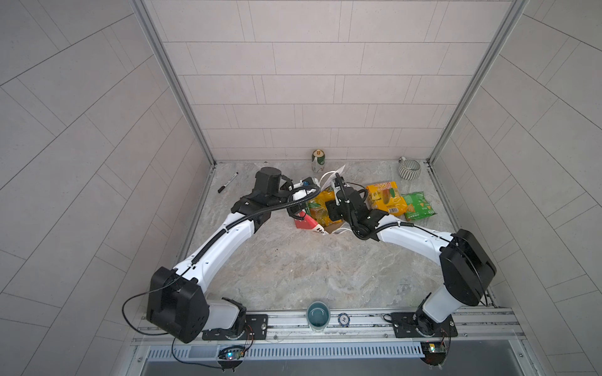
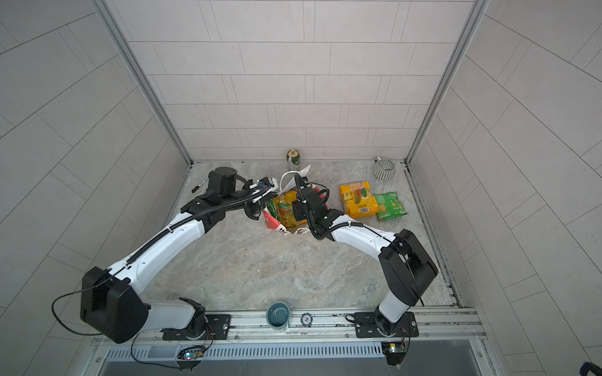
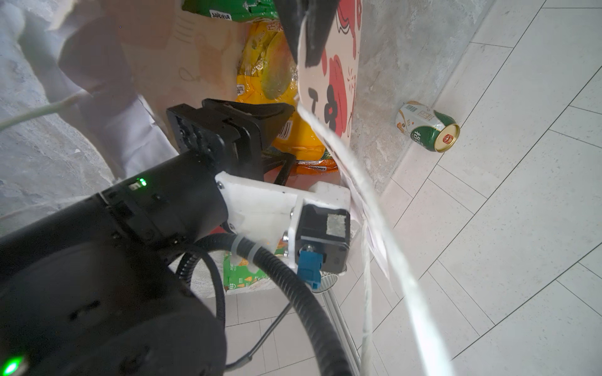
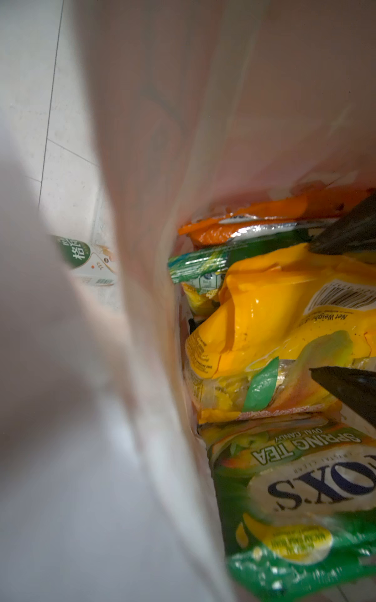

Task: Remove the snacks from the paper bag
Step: 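Close the right gripper on the yellow mango pack inside the bag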

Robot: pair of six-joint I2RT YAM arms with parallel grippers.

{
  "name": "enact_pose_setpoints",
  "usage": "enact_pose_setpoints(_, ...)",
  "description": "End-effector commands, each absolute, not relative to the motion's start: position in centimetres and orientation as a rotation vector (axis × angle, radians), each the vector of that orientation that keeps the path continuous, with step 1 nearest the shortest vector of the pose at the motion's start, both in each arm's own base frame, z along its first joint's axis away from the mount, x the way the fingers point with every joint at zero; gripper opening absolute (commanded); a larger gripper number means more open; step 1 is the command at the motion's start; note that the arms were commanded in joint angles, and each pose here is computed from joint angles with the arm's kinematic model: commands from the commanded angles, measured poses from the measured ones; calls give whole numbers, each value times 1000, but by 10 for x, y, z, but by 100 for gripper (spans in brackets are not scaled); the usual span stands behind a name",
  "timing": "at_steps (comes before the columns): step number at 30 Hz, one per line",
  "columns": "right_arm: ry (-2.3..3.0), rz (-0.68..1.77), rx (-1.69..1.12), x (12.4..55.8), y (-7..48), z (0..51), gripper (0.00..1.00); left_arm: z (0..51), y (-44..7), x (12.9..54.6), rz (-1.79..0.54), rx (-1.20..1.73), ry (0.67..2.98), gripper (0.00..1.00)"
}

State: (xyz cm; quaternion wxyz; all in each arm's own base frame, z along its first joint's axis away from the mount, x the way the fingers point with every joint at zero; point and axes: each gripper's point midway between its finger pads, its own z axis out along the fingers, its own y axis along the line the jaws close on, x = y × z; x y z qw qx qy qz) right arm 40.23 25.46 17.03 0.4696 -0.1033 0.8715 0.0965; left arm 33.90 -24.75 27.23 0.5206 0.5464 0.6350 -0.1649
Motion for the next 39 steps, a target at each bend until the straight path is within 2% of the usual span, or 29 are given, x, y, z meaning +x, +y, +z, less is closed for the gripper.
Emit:
enact_pose_setpoints(1,2158,131,-189,411,242,164,58,288,-258,334,-428,1318,1431,0)
enact_pose_setpoints(8,2189,129,-166,419,248,147,59,286,-257,335,-425,1320,1437,0)
enact_pose_setpoints(12,2188,156,-147,423,254,139,53,287,-257,334,-425,1319,1432,0)
enact_pose_setpoints(19,2156,294,-173,421,271,152,16,285,-256,334,-419,1321,1436,0)
enact_pose_setpoints(24,2114,374,-217,413,277,181,2,285,-256,334,-419,1320,1437,0)
enact_pose_setpoints(39,2012,441,-249,390,264,247,0,283,-253,339,-392,1307,1458,0)
